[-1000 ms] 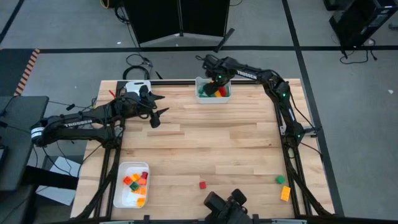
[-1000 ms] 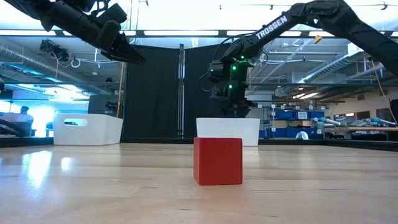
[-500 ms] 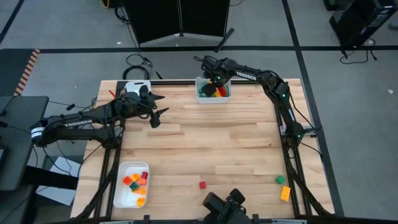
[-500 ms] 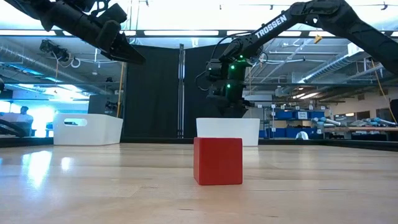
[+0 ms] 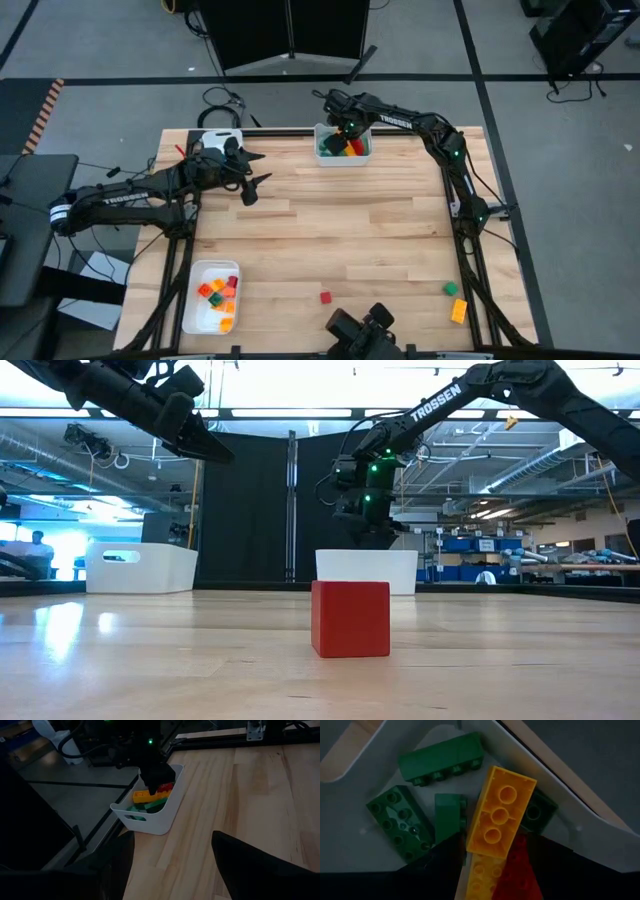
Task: Sort blocks by size
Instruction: Put the red block into the top left white bin
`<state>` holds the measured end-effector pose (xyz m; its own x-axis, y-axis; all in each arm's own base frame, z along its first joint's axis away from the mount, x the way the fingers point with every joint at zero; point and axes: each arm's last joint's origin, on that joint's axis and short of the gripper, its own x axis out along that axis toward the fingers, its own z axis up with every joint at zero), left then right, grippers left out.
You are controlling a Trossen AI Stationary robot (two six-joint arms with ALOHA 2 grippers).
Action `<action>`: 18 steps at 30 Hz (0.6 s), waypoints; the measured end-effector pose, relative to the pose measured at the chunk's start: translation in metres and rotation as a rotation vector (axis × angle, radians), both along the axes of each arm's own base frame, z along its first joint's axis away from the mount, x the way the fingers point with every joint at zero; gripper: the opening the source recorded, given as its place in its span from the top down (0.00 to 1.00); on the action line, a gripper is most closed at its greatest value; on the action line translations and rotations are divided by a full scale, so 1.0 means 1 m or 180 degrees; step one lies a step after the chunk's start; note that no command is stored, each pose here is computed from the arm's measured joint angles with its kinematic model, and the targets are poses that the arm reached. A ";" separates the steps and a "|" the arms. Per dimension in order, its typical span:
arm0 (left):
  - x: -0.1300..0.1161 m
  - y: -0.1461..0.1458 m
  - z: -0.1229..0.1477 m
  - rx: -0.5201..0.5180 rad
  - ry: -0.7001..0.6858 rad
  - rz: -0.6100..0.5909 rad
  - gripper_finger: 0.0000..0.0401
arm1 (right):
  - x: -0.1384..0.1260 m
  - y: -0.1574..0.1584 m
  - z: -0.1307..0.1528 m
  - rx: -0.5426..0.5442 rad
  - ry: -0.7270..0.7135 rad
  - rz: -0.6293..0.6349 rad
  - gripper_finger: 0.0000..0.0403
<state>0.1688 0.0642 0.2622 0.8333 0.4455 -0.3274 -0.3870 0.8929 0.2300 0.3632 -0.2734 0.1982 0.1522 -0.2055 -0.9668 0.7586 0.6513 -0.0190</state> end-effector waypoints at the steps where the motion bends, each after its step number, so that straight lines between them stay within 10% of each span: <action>1: 0.000 0.000 0.000 0.0000 0.0000 0.0000 0.31 | 0.000 0.000 0.000 0.0000 0.0000 0.0002 0.44; 18: 0.000 0.000 0.000 0.0000 0.0000 -0.0001 0.31 | 0.000 0.000 0.000 0.0005 0.0000 -0.0025 0.44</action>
<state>0.1688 0.0642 0.2622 0.8334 0.4453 -0.3274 -0.3868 0.8930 0.2299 0.3630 -0.2734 0.1981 0.1505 -0.2052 -0.9671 0.7636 0.6454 -0.0181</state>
